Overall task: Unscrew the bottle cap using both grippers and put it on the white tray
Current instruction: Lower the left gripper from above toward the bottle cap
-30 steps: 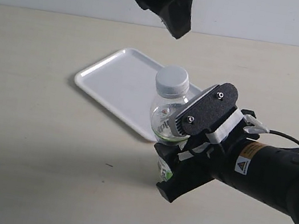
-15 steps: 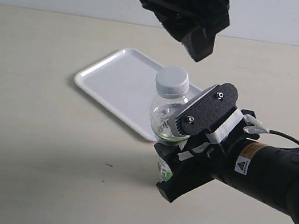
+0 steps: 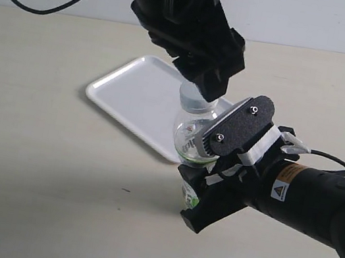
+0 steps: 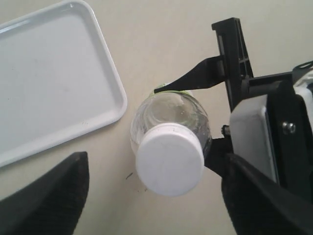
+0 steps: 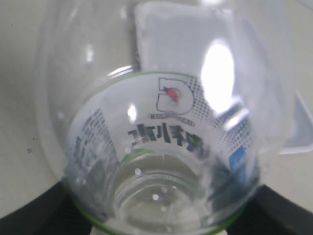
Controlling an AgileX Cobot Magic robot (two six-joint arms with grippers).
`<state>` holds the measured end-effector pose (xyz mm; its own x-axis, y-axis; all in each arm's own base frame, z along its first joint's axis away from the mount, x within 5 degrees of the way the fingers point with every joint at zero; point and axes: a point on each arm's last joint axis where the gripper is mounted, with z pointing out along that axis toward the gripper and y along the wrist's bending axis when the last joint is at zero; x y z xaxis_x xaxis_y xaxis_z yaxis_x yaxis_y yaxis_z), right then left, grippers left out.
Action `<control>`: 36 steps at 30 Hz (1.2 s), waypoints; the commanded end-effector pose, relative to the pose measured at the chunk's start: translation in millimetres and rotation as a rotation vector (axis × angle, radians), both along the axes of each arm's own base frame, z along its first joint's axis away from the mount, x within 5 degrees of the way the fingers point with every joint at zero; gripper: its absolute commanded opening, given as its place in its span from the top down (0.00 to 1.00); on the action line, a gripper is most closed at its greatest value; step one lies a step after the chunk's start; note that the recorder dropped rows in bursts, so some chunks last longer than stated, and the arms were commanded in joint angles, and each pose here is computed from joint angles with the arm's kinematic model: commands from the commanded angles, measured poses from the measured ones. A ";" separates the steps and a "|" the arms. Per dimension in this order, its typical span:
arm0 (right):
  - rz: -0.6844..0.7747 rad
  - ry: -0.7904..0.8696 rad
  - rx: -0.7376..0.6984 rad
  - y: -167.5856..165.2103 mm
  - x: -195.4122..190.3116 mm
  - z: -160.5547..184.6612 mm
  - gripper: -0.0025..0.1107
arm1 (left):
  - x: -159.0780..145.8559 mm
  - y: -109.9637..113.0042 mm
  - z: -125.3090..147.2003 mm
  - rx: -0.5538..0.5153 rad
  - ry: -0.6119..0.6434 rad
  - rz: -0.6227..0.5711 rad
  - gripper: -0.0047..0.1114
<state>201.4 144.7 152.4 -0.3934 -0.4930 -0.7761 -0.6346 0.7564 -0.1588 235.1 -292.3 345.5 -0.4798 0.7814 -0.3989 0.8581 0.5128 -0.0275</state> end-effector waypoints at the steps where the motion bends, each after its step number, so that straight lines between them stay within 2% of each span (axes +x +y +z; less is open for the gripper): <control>1: 0.007 0.037 -0.025 -1.5 -1.7 -3.1 0.98 | -1.3 -3.3 -3.9 -0.003 0.018 0.002 0.33; 11: 0.007 0.037 -0.025 -1.5 -1.7 -3.1 0.98 | 3.7 -9.4 -18.0 0.025 0.042 0.002 0.33; 15: 0.007 0.037 -0.025 -1.5 -1.7 -3.1 0.98 | 4.0 -9.7 -18.8 0.027 0.043 0.002 0.38; 18: 0.007 0.037 -0.025 -1.5 -1.7 -3.1 0.98 | 3.1 -10.4 -18.6 0.018 0.054 0.004 0.53; 21: 0.007 0.037 -0.025 -1.5 -1.7 -3.1 0.98 | 1.6 -11.6 -18.4 0.004 0.072 0.003 0.79; 23: 0.007 0.037 -0.025 -1.5 -1.7 -3.1 0.98 | 1.4 -11.8 -18.3 0.001 0.075 0.003 0.93; 24: 0.007 0.037 -0.025 -1.5 -1.7 -3.1 0.98 | 1.4 -11.8 -18.3 0.001 0.075 0.003 0.96; 36: 0.009 0.047 -0.032 -1.8 -2.4 -3.9 0.98 | 1.2 -12.0 -18.3 -0.001 0.078 0.007 0.96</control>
